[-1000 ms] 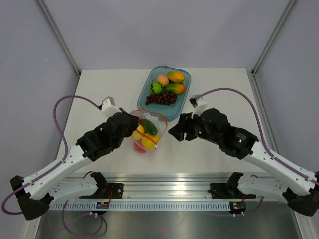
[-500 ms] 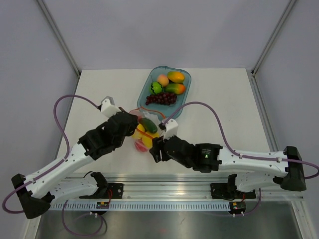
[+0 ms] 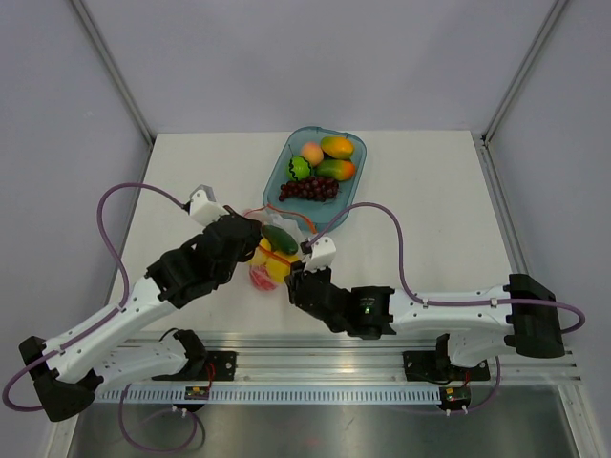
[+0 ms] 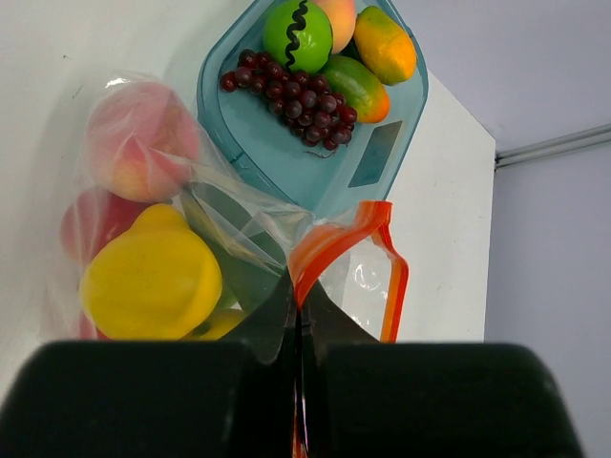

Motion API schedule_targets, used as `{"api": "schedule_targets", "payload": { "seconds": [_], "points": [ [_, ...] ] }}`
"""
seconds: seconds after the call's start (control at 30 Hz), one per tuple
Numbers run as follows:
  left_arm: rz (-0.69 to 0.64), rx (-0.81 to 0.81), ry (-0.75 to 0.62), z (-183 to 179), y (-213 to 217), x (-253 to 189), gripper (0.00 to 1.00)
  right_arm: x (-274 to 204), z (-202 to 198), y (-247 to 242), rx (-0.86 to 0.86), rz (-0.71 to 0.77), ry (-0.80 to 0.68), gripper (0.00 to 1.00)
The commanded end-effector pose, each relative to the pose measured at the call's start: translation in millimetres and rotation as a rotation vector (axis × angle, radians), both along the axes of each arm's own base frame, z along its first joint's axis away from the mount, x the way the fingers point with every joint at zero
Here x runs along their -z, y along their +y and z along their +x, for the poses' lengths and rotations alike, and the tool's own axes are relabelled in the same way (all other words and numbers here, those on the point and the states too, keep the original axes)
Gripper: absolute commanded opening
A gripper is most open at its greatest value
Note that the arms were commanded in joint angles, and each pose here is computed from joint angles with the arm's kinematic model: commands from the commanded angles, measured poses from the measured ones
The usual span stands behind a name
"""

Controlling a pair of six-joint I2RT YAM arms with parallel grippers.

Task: Place the food in the zip-top bag and seal the zipper
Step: Zip the zipper food storage bag at the center of the board.

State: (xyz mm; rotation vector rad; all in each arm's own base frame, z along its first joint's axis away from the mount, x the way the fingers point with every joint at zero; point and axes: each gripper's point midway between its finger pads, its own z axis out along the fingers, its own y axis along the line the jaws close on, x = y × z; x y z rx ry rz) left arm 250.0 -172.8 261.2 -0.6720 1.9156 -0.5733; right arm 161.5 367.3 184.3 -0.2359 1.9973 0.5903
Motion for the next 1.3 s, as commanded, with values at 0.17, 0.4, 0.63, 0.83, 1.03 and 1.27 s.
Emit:
{"api": "schedule_targets", "payload": {
  "seconds": [0.17,0.4,0.63,0.83,1.03,1.27],
  "points": [
    [-0.080,-0.054,-0.061,6,4,-22,0.00,-40,13,1,0.067,0.143,-0.120,0.00],
    [-0.048,0.037,-0.097,1,-2,-27,0.35,-81,9,-41,-0.077,0.135,-0.322,0.00],
    [-0.002,0.184,-0.141,-6,-17,-38,0.84,-110,1,-81,-0.259,0.085,-0.491,0.00],
    [0.159,0.435,-0.329,-12,-42,-63,0.84,-110,-3,-105,-0.335,-0.007,-0.526,0.00],
    [0.429,0.839,-0.605,-38,-77,-85,0.79,-89,-7,-112,-0.360,-0.065,-0.446,0.00],
    [0.526,1.266,-0.673,-86,-103,-69,0.77,-77,-9,-120,-0.359,-0.154,-0.344,0.00]
  ]
}}
